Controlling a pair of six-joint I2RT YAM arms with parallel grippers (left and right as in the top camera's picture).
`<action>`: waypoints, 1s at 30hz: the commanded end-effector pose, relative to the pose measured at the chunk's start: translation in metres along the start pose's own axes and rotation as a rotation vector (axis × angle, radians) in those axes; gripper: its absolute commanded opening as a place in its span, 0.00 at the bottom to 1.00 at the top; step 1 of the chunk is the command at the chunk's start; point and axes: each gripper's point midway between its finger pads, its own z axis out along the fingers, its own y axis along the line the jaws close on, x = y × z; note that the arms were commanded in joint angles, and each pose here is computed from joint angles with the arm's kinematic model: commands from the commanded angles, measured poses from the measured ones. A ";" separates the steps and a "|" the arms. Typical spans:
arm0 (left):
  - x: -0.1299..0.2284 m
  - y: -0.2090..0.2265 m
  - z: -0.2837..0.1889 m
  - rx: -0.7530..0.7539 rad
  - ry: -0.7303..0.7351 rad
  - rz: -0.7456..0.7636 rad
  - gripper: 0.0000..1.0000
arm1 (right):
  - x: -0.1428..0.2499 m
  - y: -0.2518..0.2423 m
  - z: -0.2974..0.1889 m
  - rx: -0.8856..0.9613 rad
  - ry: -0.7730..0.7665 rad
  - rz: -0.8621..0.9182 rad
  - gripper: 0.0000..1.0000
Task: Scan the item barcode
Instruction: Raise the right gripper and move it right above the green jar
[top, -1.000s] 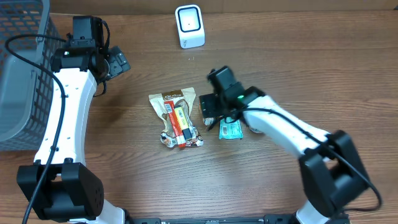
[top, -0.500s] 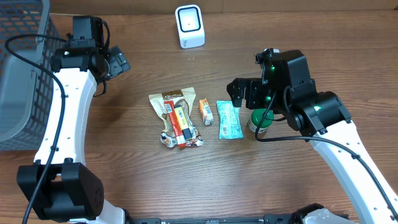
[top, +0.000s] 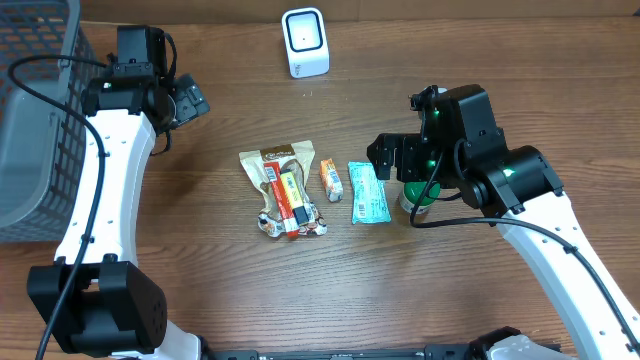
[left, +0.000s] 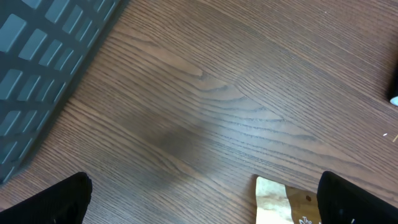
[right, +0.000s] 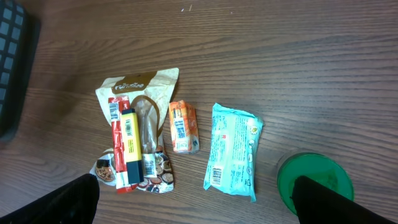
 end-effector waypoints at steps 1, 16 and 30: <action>-0.004 0.001 -0.004 0.003 -0.014 0.015 1.00 | -0.002 -0.001 -0.002 -0.004 -0.007 0.003 1.00; -0.004 0.001 -0.004 0.003 -0.014 0.015 1.00 | 0.004 -0.003 -0.002 0.006 0.018 0.008 1.00; -0.004 0.001 -0.004 0.003 -0.014 0.015 1.00 | 0.005 -0.004 -0.002 0.008 0.024 0.009 1.00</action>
